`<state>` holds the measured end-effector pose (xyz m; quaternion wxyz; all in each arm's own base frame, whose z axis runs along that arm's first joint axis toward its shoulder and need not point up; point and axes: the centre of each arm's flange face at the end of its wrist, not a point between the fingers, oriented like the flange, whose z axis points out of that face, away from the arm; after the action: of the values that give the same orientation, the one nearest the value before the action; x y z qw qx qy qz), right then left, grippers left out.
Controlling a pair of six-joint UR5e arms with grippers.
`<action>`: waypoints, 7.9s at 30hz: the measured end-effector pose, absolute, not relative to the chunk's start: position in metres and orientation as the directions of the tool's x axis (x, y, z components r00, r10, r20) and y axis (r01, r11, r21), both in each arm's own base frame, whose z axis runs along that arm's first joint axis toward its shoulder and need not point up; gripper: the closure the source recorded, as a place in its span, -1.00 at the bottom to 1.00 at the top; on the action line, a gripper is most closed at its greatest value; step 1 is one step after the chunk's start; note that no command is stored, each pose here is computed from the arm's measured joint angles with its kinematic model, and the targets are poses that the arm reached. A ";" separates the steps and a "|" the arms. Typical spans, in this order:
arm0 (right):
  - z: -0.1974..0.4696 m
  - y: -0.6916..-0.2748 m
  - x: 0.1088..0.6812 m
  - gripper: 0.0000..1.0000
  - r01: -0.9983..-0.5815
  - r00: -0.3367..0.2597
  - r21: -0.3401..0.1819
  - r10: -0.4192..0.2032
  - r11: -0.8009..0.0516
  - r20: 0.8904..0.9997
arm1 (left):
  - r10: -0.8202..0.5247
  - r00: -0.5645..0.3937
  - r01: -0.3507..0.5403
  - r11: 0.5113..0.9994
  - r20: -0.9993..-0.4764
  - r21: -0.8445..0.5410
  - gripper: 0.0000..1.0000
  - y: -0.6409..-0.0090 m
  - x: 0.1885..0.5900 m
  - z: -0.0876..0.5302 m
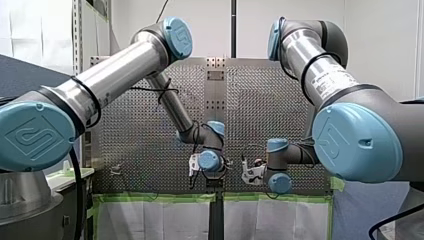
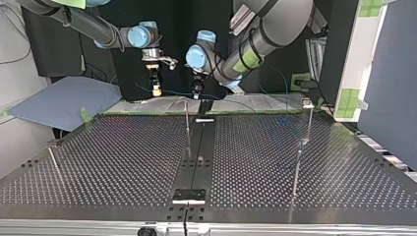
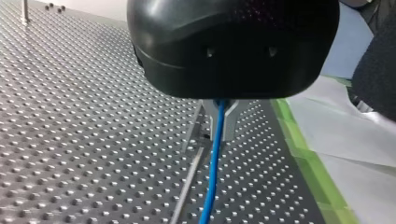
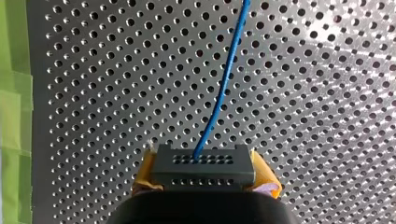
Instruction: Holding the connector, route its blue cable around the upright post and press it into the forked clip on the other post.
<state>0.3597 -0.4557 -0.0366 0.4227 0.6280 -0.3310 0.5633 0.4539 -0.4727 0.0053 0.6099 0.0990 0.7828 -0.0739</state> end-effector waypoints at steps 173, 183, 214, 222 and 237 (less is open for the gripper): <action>-0.031 -0.561 0.341 1.00 -0.899 0.169 0.161 0.019 -0.407 0.986 | 0.247 -0.350 0.337 0.933 -0.904 0.125 -1.00 -0.486 0.459 0.040; -0.032 -0.560 0.341 1.00 -0.899 0.168 0.158 0.011 -0.408 0.986 | 0.255 -0.349 0.334 0.933 -0.902 0.135 -1.00 -0.492 0.450 0.040; -0.033 -0.559 0.340 1.00 -0.898 0.172 0.158 0.002 -0.411 0.985 | 0.117 -0.270 0.308 0.951 -0.956 0.030 -1.00 -0.494 0.404 0.099; -0.033 -0.560 0.339 1.00 -0.900 0.167 0.153 0.001 -0.408 0.986 | 0.003 -0.231 0.247 0.967 -0.973 -0.055 -1.00 -0.476 0.399 0.124; -0.033 -0.560 0.338 1.00 -0.901 0.163 0.146 -0.008 -0.408 0.987 | -0.072 -0.133 0.093 0.992 -0.989 -0.085 -1.00 -0.428 0.374 0.168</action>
<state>0.3385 -0.5598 -0.0329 0.4129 0.6411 -0.3545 0.5411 0.3740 -0.4276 0.1676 0.6585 0.0069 0.7499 -0.0627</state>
